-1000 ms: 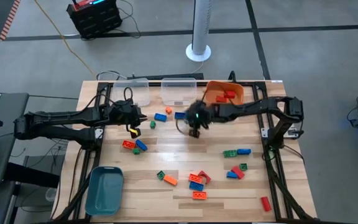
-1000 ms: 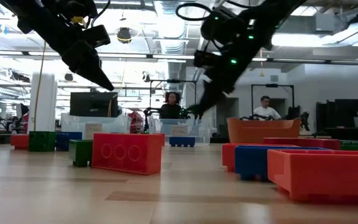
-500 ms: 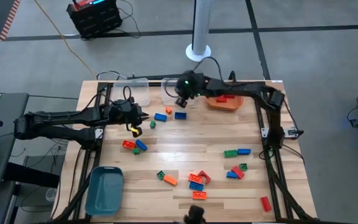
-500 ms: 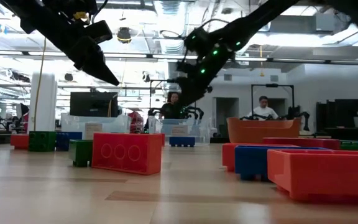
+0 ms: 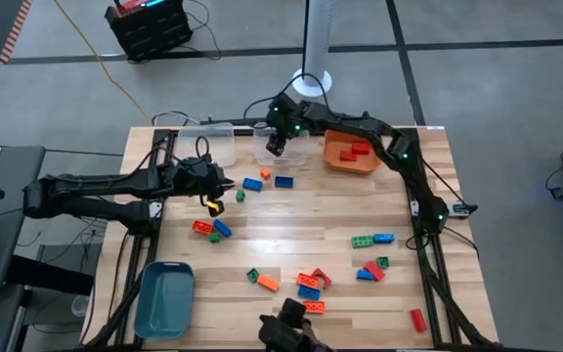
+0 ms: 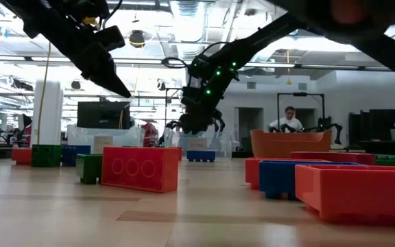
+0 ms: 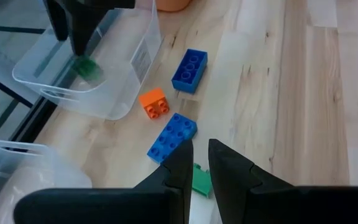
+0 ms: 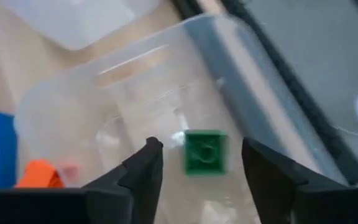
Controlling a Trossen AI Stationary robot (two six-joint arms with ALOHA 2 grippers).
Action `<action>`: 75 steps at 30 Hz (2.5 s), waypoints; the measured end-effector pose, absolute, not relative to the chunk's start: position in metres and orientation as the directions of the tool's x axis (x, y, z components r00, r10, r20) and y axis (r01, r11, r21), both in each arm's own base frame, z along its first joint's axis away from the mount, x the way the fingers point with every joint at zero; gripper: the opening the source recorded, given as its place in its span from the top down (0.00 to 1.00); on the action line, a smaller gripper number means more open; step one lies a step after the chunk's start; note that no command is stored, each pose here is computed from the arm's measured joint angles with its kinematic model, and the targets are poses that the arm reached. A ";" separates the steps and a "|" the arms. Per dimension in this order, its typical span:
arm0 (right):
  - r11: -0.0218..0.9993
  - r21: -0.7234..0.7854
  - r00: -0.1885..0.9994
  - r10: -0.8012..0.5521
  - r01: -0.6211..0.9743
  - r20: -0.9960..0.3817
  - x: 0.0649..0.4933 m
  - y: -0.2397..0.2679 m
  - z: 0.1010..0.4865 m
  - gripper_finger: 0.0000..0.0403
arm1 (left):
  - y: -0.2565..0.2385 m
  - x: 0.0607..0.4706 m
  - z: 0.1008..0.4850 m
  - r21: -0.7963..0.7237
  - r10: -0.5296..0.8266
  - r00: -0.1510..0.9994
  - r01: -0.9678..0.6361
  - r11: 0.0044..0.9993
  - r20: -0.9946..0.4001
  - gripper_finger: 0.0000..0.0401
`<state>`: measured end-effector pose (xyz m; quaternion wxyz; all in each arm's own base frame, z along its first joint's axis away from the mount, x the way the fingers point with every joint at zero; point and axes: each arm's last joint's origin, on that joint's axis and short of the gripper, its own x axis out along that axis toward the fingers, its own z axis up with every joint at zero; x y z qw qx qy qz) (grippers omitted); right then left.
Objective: Sort blocks
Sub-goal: Put the green game piece into the right transparent bin, then put the blue game piece into the left transparent bin
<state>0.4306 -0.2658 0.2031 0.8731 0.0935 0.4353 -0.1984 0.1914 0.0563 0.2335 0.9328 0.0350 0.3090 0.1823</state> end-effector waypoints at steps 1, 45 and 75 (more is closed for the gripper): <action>0.907 -0.004 0.537 -0.253 0.421 -0.804 0.431 -0.265 0.202 0.42 | 0.056 0.191 0.233 0.177 0.361 0.740 -0.319 0.931 -0.567 0.89; 0.978 -0.159 0.310 -0.194 0.134 -0.931 0.424 -0.132 0.159 0.40 | 0.032 0.189 0.205 0.125 0.277 0.748 -0.255 0.959 -0.603 0.89; 0.996 0.087 0.552 0.073 -0.001 -0.831 0.413 -0.071 0.238 0.73 | 0.019 0.197 0.215 0.507 0.284 0.818 0.011 0.862 -0.500 0.72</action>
